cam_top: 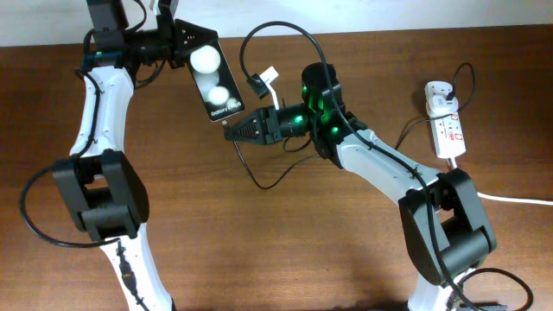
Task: Plug charger to phone and switch on socket
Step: 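Grasp the cable plug with the right gripper and lift toward the phone, then align the cable plug with the phone's bottom port using the right gripper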
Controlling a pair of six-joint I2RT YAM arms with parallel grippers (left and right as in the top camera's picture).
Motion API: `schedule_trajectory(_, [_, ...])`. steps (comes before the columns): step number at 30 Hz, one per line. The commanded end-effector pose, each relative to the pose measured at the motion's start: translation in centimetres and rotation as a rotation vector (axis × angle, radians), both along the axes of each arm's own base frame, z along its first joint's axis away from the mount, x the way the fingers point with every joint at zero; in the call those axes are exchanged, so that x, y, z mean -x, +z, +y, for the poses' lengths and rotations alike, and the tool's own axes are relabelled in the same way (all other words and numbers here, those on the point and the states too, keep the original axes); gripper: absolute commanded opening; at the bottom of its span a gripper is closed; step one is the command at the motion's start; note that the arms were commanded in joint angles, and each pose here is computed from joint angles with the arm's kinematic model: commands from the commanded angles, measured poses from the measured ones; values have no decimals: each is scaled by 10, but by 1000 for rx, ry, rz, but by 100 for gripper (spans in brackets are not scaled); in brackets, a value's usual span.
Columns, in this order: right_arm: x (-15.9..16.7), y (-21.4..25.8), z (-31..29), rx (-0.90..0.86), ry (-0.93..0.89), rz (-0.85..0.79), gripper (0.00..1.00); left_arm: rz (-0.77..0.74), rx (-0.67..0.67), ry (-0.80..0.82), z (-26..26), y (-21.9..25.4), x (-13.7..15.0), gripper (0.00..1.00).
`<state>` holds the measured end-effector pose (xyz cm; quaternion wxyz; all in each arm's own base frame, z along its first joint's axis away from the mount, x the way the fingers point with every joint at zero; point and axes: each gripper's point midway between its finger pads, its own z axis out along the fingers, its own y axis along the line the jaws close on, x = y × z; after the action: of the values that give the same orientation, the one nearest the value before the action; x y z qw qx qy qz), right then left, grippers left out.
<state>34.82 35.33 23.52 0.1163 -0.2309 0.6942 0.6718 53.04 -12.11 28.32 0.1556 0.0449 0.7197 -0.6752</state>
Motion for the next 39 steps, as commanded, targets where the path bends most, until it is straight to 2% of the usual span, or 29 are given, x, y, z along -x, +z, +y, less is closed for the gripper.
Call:
schedule_trajectory(1, [-7,11,-4,-10,-29,-35,4,-35,20,-33,2,25,12,0])
schedule_trajectory(11, [-19,-2,-13,35,-93,28,4,-4,17,1,13,24,7,0])
schedule_trajectory(19, [-17,-1,-12,30,-79,6,4,-34,-20,56,13,19,-2,0])
schedule_trajectory(28, [-19,-1,-12,31,-88,3,4,-36,-22,27,-4,18,1,0])
schedule_trajectory(39, [-20,-1,-12,32,-93,3,4,-42,-37,55,-2,17,-4,0])
